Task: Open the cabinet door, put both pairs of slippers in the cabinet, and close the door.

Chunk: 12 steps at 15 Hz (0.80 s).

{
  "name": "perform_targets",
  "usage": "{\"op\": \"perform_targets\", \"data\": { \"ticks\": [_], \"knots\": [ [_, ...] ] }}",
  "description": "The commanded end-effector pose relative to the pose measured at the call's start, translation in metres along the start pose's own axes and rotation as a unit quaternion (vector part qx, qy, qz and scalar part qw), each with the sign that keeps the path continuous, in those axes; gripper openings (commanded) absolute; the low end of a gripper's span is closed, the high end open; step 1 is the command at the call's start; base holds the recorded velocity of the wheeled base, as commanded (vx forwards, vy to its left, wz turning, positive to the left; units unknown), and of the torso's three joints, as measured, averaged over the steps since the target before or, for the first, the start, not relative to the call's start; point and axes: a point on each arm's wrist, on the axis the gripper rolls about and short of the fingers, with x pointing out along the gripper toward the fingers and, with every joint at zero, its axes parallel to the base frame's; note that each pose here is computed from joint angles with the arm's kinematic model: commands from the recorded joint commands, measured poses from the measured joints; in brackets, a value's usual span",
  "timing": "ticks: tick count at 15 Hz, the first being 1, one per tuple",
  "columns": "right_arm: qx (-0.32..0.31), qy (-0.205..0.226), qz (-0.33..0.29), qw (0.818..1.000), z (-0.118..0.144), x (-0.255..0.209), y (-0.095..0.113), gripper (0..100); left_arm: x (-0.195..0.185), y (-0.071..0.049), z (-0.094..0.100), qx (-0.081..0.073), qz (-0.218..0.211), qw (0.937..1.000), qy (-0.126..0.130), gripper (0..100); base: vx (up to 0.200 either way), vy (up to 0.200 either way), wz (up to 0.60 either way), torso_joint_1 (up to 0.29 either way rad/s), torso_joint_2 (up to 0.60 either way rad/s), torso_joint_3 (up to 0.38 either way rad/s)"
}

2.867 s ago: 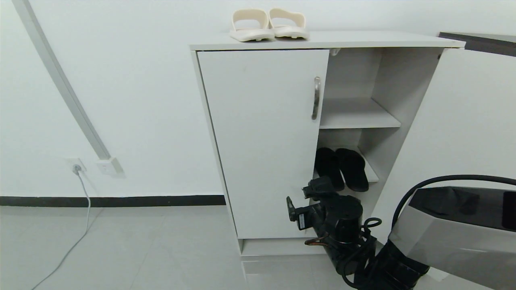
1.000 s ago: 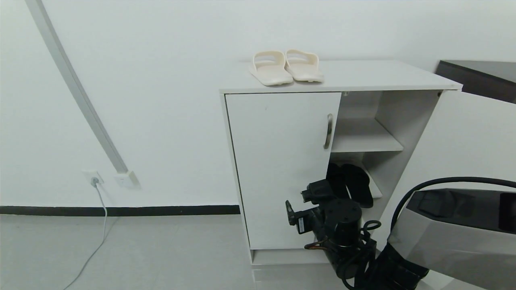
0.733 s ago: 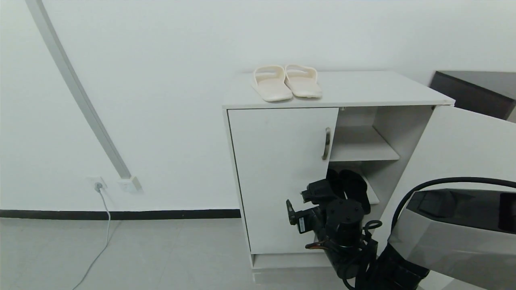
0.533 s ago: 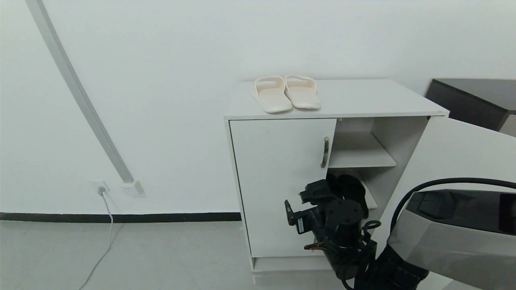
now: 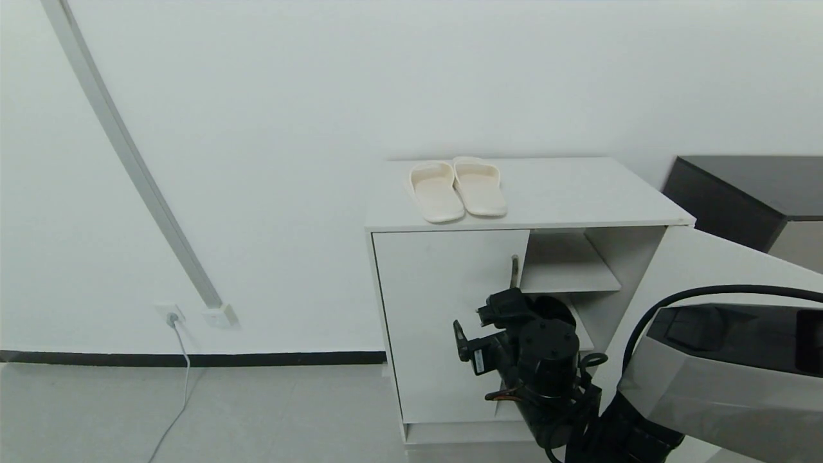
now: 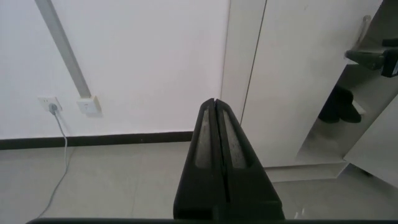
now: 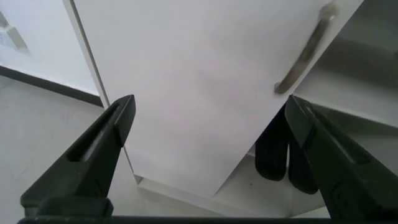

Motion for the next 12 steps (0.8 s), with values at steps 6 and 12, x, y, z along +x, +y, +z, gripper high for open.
{"op": "perform_targets", "data": {
  "ticks": [6,12],
  "knots": [
    [0.000,-0.006,0.000,1.000,-0.005,0.000,0.001,100,0.000,0.000,0.000,-0.001,0.000,1.0000,0.000,0,0.000,0.000,0.00,0.246,-0.56,-0.323],
    [-0.018,-0.043,0.011,0.999,-0.005,0.004,0.001,100,0.000,0.000,0.000,-0.001,0.000,1.0000,0.000,0,0.000,0.000,0.00,0.098,-0.22,-0.120]
  ]
}}
